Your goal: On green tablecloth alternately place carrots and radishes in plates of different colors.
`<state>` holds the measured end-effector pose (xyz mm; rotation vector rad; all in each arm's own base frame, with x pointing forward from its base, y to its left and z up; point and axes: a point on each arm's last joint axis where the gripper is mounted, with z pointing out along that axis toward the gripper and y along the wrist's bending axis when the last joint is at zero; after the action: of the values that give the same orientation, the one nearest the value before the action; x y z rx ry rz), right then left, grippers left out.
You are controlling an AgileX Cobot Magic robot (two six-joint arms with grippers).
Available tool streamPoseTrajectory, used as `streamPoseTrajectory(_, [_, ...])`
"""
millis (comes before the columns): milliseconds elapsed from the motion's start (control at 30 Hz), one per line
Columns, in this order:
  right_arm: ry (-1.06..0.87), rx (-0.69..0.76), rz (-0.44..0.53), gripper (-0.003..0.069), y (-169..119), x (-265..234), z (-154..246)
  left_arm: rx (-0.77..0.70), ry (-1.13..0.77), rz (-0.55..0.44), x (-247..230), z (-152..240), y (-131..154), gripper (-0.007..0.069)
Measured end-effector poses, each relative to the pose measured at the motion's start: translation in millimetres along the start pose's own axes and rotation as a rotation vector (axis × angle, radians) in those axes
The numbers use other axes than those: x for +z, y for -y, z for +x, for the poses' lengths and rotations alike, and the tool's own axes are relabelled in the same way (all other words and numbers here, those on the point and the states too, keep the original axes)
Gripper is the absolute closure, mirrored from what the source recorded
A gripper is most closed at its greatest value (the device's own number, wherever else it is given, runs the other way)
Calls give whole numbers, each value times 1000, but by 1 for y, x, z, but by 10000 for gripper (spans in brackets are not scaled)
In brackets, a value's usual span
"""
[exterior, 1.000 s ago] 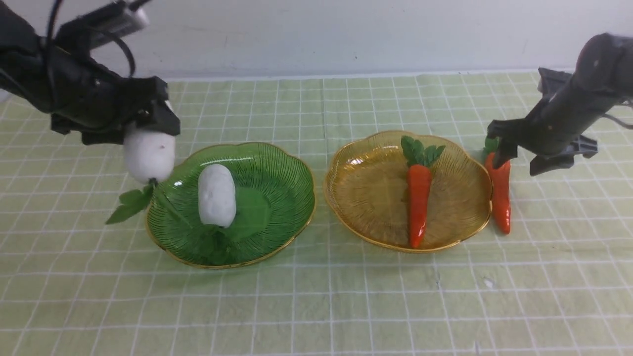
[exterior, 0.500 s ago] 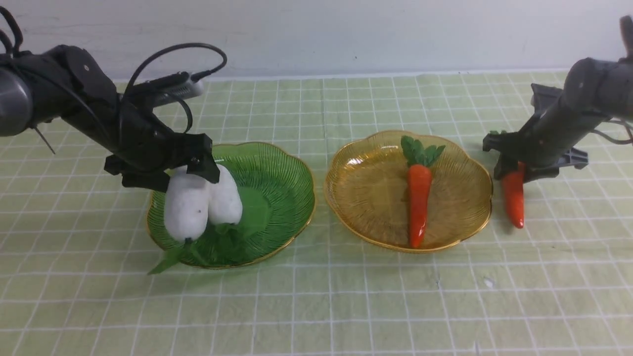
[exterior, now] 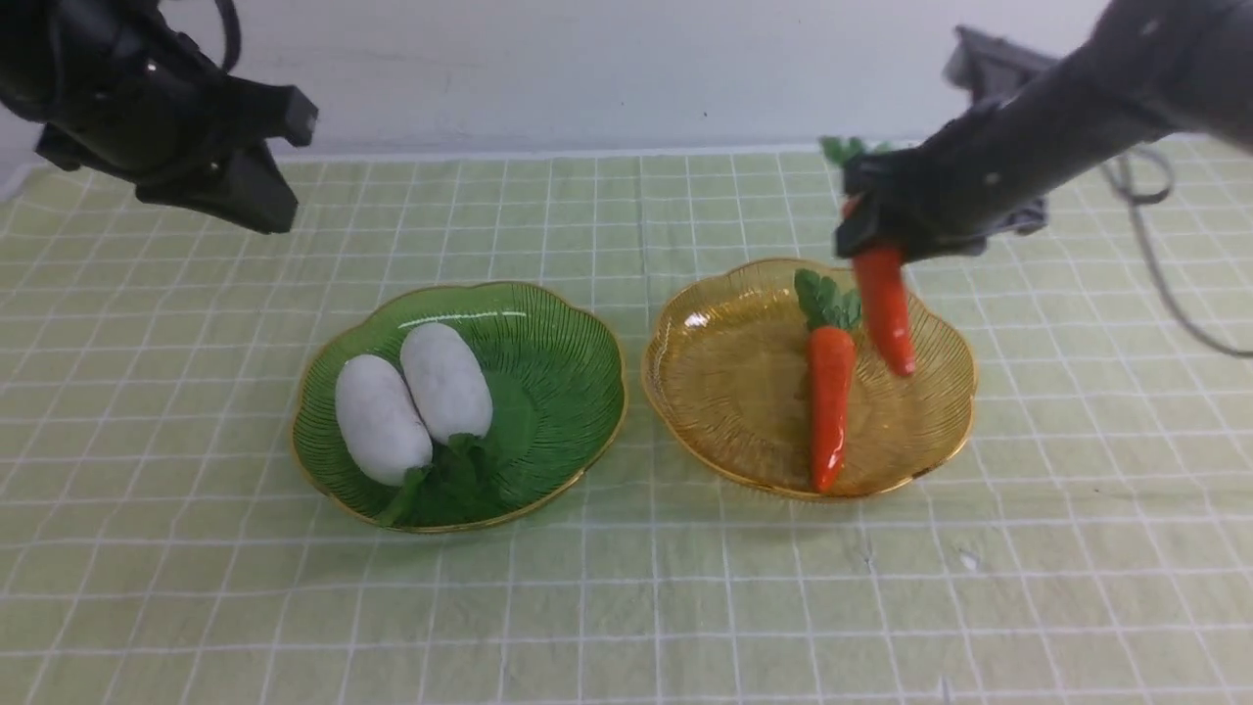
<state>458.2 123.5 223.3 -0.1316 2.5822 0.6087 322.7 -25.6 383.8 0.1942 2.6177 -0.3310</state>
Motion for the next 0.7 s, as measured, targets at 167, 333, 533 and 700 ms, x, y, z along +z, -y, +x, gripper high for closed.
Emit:
streamPoseTrajectory(167, [-33, 8, -16, 200, -6, 35, 12, 25, 23, -4, -29, 58, 12, 633])
streamPoseTrajectory(333, [-63, -21, 3, 66, -3, 24, 11, 20, 77, -18, -37, 114, 18, 633])
streamPoseTrajectory(533, [-111, -157, 128, 290, -3, -74, 1, 18, 124, -31, -38, 162, 21, 633])
streamPoseTrajectory(700, [90, -203, 251, 612, -28, -207, 7, 16, 153, -38, -35, 180, 21, 633])
